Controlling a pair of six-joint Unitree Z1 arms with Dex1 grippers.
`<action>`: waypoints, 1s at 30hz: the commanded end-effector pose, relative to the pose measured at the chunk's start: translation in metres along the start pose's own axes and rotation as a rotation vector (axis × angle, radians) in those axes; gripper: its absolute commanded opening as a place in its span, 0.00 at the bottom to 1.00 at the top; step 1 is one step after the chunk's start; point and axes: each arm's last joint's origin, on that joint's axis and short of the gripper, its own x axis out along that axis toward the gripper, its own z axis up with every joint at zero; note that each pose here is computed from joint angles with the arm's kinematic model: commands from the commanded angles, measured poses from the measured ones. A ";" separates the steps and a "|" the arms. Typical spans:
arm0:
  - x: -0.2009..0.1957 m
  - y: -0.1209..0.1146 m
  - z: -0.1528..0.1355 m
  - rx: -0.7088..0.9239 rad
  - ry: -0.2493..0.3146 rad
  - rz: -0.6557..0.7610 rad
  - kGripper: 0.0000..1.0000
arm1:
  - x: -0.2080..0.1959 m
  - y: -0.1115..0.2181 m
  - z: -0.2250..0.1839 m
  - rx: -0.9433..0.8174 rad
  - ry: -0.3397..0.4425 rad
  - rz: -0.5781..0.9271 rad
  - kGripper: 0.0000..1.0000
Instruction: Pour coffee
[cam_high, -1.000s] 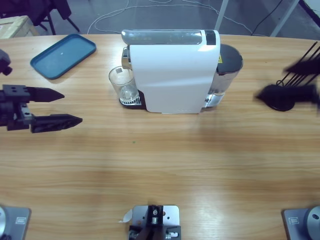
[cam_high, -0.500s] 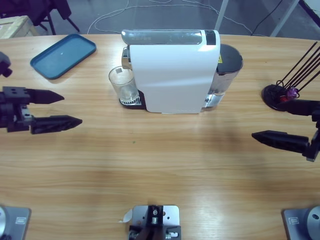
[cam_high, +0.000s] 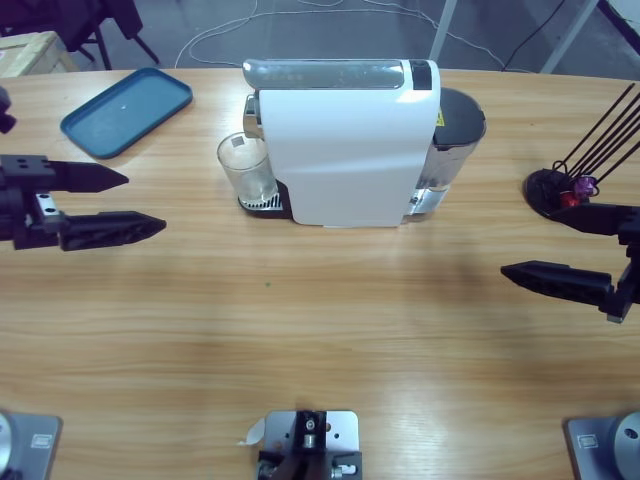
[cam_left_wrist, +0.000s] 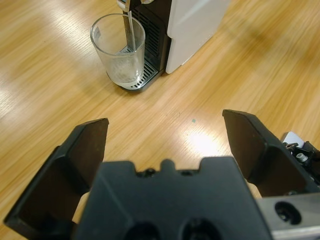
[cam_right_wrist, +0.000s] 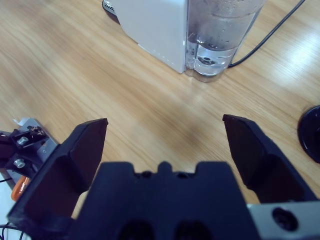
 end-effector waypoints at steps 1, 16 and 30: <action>0.010 0.001 -0.010 -0.014 0.046 -0.012 1.00 | 0.009 -0.004 -0.010 0.027 0.041 -0.030 1.00; 0.014 0.002 -0.019 -0.020 0.091 -0.012 1.00 | 0.008 -0.005 -0.012 0.050 0.037 -0.061 1.00; -0.006 -0.002 -0.013 0.118 0.008 0.042 1.00 | 0.010 -0.006 -0.013 0.054 0.035 -0.063 1.00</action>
